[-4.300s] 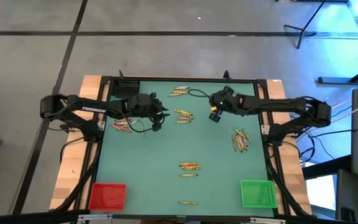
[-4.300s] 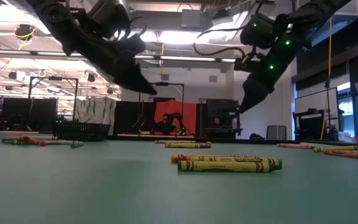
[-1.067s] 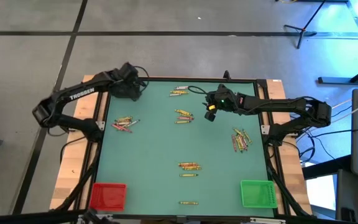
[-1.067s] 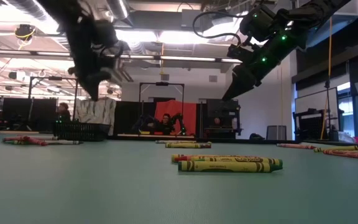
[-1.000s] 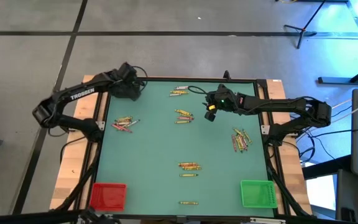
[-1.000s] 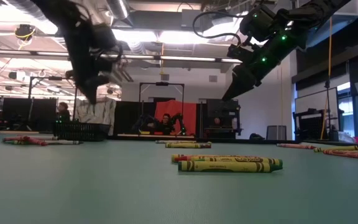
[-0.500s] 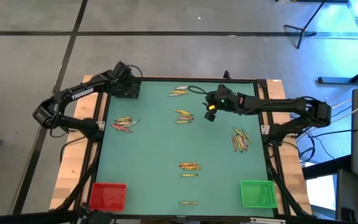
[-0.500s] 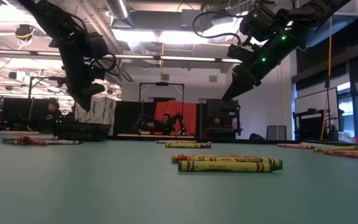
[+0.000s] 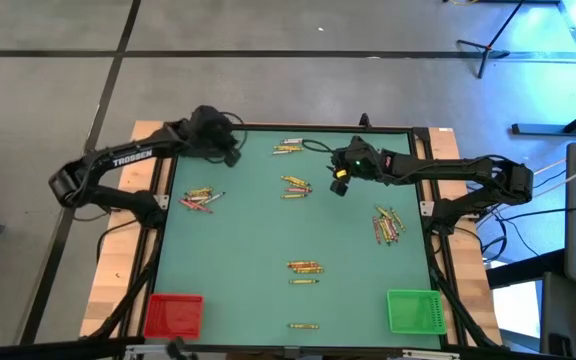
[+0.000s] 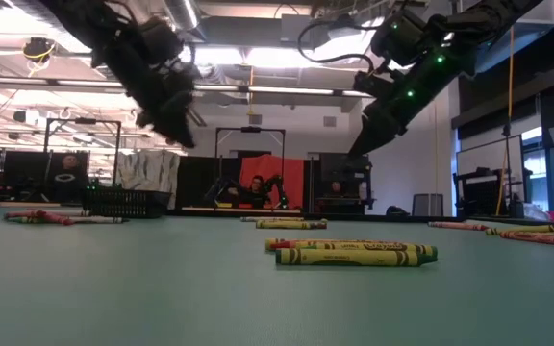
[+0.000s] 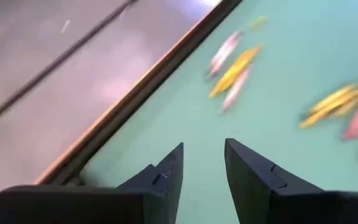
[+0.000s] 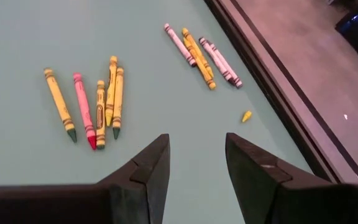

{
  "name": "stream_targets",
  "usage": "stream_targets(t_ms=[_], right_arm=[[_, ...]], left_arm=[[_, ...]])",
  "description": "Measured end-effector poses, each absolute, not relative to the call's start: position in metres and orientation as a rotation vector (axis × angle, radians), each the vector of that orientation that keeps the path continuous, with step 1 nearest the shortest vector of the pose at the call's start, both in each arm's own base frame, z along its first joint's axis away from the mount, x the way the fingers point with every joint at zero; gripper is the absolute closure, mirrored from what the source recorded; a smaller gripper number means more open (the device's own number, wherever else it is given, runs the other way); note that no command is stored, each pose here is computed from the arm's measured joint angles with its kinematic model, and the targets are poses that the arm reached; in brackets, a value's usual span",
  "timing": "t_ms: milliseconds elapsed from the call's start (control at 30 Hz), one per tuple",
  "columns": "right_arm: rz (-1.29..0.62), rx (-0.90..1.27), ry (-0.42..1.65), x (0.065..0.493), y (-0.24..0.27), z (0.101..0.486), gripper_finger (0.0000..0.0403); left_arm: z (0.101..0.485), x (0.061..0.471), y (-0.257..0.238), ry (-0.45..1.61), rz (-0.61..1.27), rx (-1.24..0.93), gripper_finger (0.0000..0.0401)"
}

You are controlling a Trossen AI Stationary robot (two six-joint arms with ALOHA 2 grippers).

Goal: Sort crayons
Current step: Put the red crayon into the green bin

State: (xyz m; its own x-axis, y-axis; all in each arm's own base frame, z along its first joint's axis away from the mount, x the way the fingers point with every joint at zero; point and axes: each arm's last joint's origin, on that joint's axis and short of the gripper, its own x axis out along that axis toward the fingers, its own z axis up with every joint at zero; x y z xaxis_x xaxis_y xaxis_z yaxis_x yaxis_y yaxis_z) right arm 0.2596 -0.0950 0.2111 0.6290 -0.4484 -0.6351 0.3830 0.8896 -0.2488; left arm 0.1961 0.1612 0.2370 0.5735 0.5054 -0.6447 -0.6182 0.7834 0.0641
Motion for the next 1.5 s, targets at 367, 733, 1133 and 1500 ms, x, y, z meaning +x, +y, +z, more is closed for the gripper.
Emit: stream_targets(t_ms=[367,733,1133,1500], right_arm=[[-0.612,-0.081,0.798,0.237,-0.091,0.226,0.0249],[-0.765,0.089,0.998,0.202,-0.105,0.220,0.0249],[-0.761,0.438,1.193,0.173,-0.158,0.183,0.0249],[-0.792,0.493,1.295,0.168,-0.174,0.159,0.0249]], left_arm=[[0.227,0.230,0.114,0.170,0.279,0.072,0.0299],[0.220,0.234,0.091,0.075,0.166,0.171,0.0299],[0.221,0.235,0.091,0.070,0.172,0.144,0.0299],[0.221,0.234,0.091,0.070,0.173,0.143,0.0299]])
